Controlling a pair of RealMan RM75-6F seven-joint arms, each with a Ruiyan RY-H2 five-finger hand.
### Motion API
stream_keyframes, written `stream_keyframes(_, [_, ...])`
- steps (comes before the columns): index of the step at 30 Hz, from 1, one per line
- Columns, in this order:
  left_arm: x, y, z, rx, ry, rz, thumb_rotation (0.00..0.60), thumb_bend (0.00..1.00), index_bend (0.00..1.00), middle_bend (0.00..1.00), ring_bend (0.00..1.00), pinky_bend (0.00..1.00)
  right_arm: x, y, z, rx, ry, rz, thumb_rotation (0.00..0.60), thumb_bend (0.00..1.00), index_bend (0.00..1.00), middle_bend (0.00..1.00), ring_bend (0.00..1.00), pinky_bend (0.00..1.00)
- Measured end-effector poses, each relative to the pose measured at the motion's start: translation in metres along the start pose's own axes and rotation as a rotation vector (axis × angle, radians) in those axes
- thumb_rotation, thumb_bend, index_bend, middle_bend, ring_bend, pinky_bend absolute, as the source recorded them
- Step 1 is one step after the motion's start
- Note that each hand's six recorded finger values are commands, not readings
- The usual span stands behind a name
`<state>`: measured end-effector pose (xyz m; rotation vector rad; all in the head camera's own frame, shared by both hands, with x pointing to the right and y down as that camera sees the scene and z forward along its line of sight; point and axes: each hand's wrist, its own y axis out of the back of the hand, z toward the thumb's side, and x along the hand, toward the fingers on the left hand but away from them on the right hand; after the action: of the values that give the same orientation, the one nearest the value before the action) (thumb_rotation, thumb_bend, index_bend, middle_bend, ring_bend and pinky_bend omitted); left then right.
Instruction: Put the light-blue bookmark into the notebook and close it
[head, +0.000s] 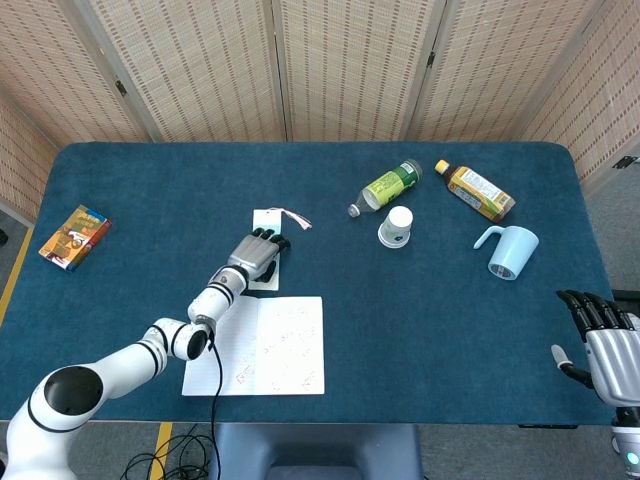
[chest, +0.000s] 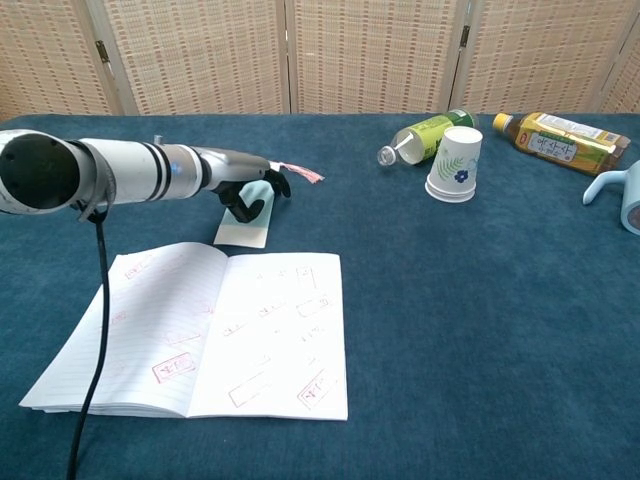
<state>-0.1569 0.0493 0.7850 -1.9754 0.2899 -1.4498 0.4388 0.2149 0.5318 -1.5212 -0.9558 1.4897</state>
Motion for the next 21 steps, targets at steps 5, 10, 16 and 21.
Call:
stream_keyframes(5, [-0.002, 0.003, -0.012, 0.019, 0.033, 0.011, 0.502, 0.74, 0.18, 0.19, 0.05, 0.09, 0.000, 0.000, 0.001, -0.001, 0.003, 0.000, 0.600, 0.24, 0.14, 0.18, 0.14, 0.20])
stream_keyframes(10, [-0.008, 0.006, -0.030, 0.043, 0.077, 0.013, 0.478, 0.74, 0.19, 0.21, 0.05, 0.09, 0.001, 0.001, 0.002, -0.006, 0.009, -0.008, 0.600, 0.24, 0.14, 0.18, 0.14, 0.20])
stream_keyframes(16, [-0.022, 0.006, -0.054, 0.055, 0.137, -0.009, 0.464, 0.74, 0.21, 0.23, 0.05, 0.09, 0.003, 0.003, 0.003, -0.012, 0.017, -0.015, 0.600, 0.24, 0.14, 0.18, 0.14, 0.20])
stream_keyframes(21, [-0.040, 0.004, -0.072, 0.065, 0.180, -0.024, 0.426, 0.74, 0.20, 0.23, 0.05, 0.09, 0.003, 0.003, 0.005, -0.018, 0.028, -0.019, 0.600, 0.24, 0.14, 0.18, 0.14, 0.20])
